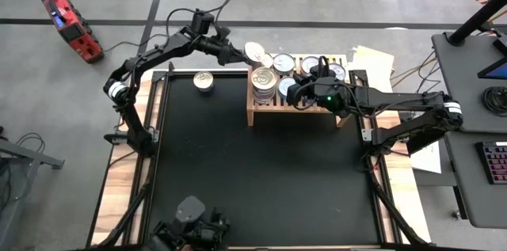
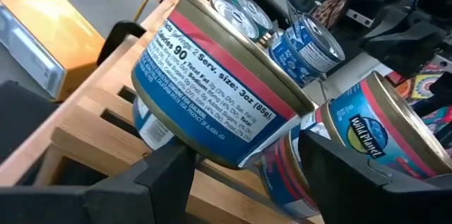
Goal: Stack canned seafood by type on shelf
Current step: Stack the blue-pink tuna can on top of the blue-pink tuna can on the shelf
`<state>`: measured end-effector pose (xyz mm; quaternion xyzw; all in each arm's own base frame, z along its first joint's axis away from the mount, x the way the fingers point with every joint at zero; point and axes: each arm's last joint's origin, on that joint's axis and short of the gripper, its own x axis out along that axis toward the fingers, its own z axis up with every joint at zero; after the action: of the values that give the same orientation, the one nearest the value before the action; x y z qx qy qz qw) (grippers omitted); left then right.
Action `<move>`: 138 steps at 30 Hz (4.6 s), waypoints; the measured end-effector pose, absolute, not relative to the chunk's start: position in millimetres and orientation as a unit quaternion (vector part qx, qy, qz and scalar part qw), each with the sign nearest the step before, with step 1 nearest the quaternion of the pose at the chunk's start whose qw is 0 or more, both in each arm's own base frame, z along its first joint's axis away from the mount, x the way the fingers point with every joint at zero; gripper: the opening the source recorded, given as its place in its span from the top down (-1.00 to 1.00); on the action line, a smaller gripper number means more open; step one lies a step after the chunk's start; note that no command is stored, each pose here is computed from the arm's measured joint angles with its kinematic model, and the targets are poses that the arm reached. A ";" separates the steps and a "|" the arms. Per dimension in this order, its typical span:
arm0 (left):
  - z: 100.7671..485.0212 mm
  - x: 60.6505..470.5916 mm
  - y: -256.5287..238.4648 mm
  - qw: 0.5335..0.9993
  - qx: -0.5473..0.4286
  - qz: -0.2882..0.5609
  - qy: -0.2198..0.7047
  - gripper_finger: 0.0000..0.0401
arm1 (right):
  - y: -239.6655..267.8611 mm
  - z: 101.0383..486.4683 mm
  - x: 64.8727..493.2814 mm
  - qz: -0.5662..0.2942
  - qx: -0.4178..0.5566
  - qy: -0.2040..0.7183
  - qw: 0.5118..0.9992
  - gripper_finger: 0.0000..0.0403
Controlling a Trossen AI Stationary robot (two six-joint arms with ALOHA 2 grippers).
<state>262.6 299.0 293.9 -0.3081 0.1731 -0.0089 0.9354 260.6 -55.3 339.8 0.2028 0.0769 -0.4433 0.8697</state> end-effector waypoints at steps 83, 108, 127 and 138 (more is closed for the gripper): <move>303.8 242.9 286.5 0.954 -0.151 0.067 0.251 -0.56 | -55.0 336.8 259.1 -0.446 0.197 0.095 0.868 0.95; 207.0 175.2 284.3 0.751 -0.237 0.300 0.539 0.91 | -57.9 326.9 268.0 -0.444 0.159 0.130 0.872 0.95; 180.4 171.4 273.1 0.731 -0.268 0.299 0.552 0.99 | -63.5 339.1 264.4 -0.451 0.176 0.082 0.871 0.95; 180.3 184.1 247.5 0.699 -0.319 0.257 0.586 1.00 | -82.5 381.4 262.6 -0.396 0.136 0.082 0.904 0.95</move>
<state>184.1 247.5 180.3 -0.3186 0.5865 0.2571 0.6989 262.6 -82.5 381.4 0.1364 0.0822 -0.3958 0.9044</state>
